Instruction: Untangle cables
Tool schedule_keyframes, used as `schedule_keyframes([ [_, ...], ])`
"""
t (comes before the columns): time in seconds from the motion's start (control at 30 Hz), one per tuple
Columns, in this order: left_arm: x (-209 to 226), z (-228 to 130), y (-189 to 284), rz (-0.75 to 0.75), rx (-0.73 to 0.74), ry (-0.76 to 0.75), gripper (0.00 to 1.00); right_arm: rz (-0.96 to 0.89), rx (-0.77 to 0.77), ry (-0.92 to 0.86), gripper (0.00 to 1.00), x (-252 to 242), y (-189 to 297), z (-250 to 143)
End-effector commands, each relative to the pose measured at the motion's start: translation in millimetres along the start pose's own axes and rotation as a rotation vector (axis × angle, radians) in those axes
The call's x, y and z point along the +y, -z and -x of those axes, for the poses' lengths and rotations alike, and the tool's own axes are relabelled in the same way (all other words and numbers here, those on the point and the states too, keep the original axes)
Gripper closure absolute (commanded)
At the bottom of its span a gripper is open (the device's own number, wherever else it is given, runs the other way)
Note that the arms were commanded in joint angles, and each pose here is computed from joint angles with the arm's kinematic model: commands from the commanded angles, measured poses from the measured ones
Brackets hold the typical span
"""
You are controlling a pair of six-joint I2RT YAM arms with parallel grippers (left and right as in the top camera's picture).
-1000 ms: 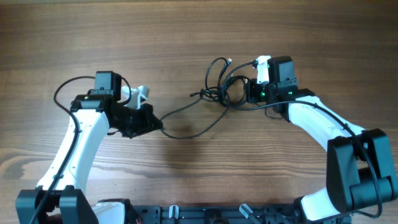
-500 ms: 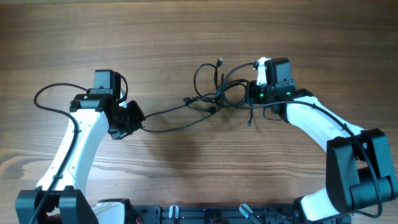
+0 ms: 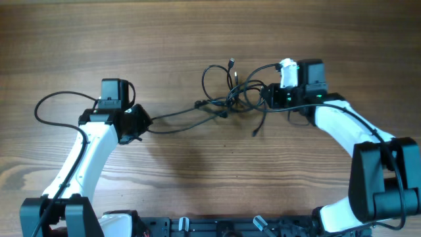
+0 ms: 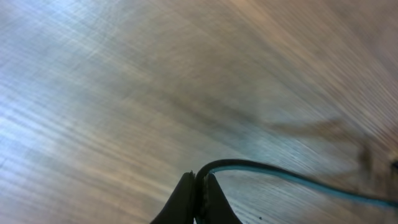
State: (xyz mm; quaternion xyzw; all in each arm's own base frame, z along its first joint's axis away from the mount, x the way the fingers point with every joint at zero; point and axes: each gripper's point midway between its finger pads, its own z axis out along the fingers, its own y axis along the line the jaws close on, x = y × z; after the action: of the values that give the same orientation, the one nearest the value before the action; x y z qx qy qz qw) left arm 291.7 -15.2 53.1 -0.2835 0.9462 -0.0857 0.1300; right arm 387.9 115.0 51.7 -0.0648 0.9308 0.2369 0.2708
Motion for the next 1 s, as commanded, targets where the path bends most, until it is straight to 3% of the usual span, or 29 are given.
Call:
schedule_keyframes([
  [0.0, -8.2, -0.6, -8.5, -0.109, 0.025, -0.183, 0.96, 0.147, -0.019, 0.044, 0.69, 7.0, 7.0, 4.2],
  [0.23, -45.0, 0.6, -1.7, -0.310, 0.029, -0.221, 0.96, 0.379, 0.010, 0.029, 0.38, 45.3, 17.2, -2.8],
  [0.37, -69.0, 1.2, 7.6, -0.447, 0.029, -0.246, 0.96, 0.410, 0.028, 0.027, 0.32, 53.1, 17.8, -6.9],
  [0.5, -84.5, -9.6, 17.3, -0.564, 0.052, -0.359, 0.96, 0.495, 0.069, 0.040, 0.28, 77.4, 19.0, -16.9],
  [0.67, -78.8, -12.8, 14.5, -0.538, 0.048, -0.424, 0.96, 0.548, 0.142, -0.024, 0.28, 105.4, 15.8, -28.2],
  [0.83, -77.2, -11.3, 13.3, -0.525, 0.042, -0.424, 0.96, 0.454, 0.231, -0.229, 0.30, 115.6, 2.2, -39.3],
  [0.97, -77.1, -11.6, 13.3, -0.526, 0.038, -0.446, 0.96, 0.338, 0.242, -0.265, 0.30, 117.5, -11.8, -47.6],
])
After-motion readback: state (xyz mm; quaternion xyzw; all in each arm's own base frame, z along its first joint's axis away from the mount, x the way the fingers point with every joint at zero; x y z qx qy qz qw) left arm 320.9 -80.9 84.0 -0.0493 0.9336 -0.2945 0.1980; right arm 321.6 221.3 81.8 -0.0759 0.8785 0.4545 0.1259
